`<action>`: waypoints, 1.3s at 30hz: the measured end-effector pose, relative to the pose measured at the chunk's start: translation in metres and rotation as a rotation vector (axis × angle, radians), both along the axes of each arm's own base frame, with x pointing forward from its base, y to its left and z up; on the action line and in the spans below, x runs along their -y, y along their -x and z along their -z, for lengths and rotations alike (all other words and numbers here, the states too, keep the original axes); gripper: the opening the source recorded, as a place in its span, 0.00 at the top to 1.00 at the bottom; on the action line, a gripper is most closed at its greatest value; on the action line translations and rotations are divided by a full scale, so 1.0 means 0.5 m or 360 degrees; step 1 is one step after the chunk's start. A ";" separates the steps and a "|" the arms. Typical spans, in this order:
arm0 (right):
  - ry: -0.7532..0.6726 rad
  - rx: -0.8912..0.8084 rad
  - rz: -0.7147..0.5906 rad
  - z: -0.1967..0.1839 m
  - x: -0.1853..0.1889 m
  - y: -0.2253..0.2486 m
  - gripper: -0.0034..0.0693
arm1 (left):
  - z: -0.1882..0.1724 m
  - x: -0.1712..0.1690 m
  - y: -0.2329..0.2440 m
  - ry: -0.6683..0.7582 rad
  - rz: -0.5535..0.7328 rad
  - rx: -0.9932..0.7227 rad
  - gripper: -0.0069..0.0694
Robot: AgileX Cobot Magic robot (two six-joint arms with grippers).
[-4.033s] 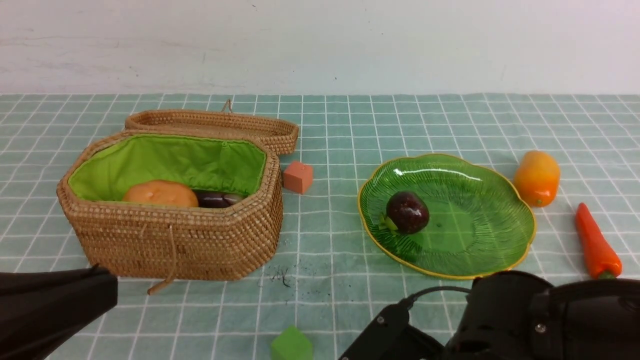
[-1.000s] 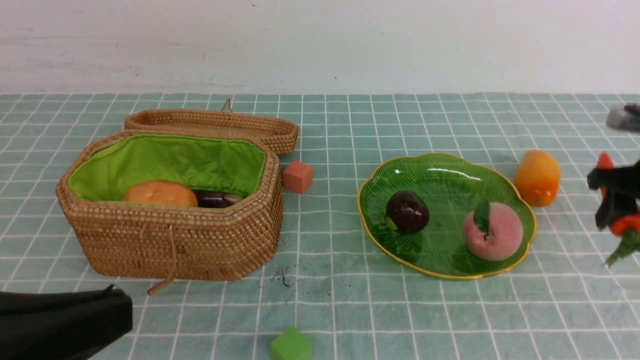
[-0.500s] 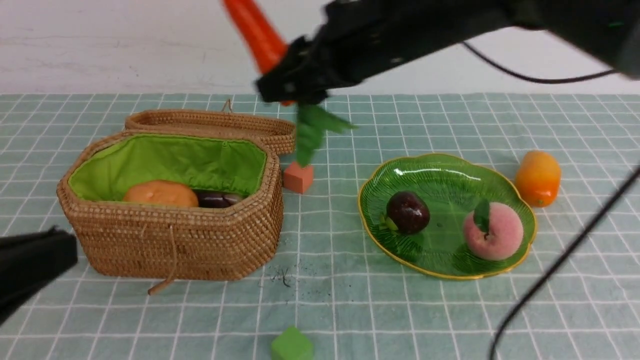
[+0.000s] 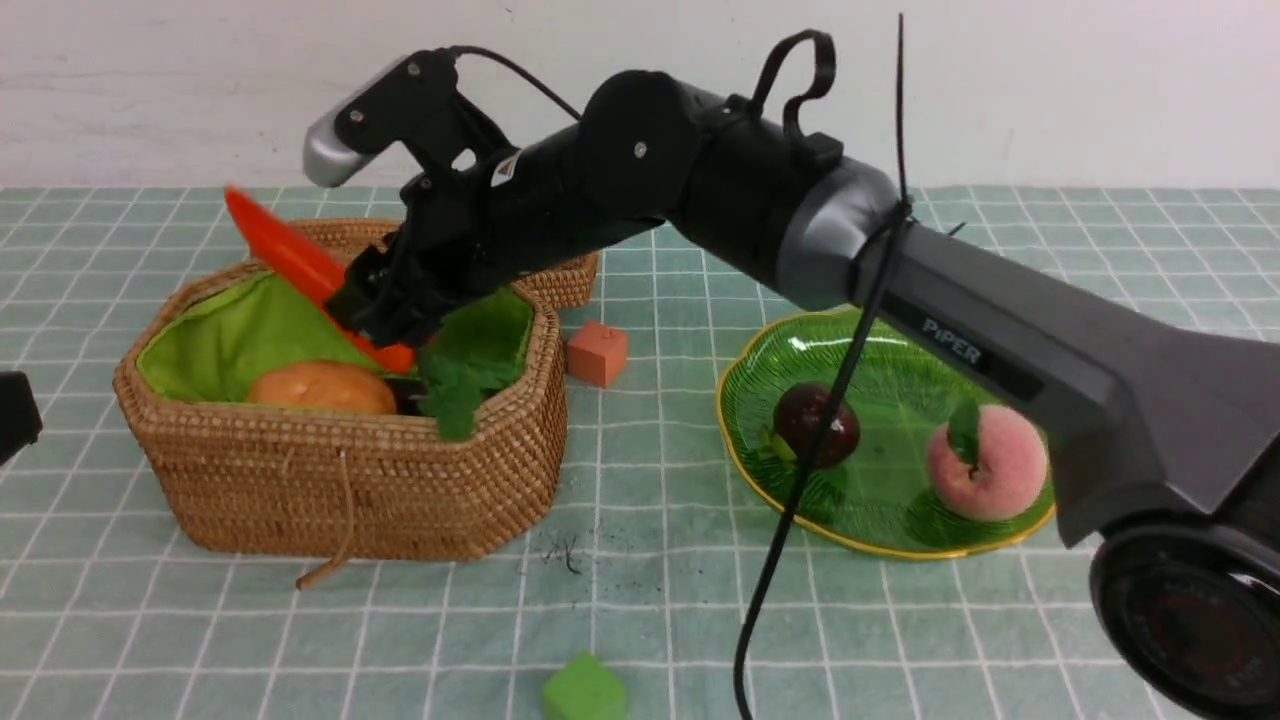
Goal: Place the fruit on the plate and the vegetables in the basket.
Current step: Use the right arm to grab a carrot and put it into the left basket, then use the right arm to grab a mango and put it into the right plate
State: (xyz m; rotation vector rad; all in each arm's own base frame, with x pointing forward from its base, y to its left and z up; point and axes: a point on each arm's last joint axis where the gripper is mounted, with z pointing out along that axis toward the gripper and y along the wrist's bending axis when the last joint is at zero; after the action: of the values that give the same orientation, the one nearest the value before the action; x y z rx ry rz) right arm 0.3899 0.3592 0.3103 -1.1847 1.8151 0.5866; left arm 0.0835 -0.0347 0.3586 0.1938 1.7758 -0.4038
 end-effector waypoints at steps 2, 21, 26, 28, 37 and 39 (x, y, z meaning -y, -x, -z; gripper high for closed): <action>0.0086 -0.0024 0.0021 -0.040 0.029 0.015 0.04 | 0.000 0.000 0.000 0.0003 0.0003 0.0002 0.92; 0.0380 -0.0799 0.1782 -0.105 0.704 -0.058 0.60 | 0.009 0.052 0.036 -0.0134 0.0594 -0.0006 0.92; 0.0053 -0.1289 0.2009 0.076 0.802 -0.126 0.26 | 0.008 0.056 0.039 -0.0164 0.0648 0.0016 0.92; 0.0000 -0.1314 0.2043 0.104 0.810 -0.140 0.18 | 0.008 0.056 0.039 -0.0165 0.0649 0.0018 0.92; -0.0202 -0.1273 0.2128 0.254 0.821 -0.217 0.04 | 0.008 0.057 0.040 -0.0148 0.0660 0.0008 0.93; -0.0209 -0.1261 0.2136 0.267 0.822 -0.222 0.06 | 0.008 0.058 0.041 -0.0131 0.0666 -0.0002 0.93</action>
State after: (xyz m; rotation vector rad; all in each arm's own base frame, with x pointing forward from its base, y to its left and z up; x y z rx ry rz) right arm 0.5009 -0.0519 0.1765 0.5898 2.6169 0.3267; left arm 0.0630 -0.0637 0.3544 0.6292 1.7518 -0.6285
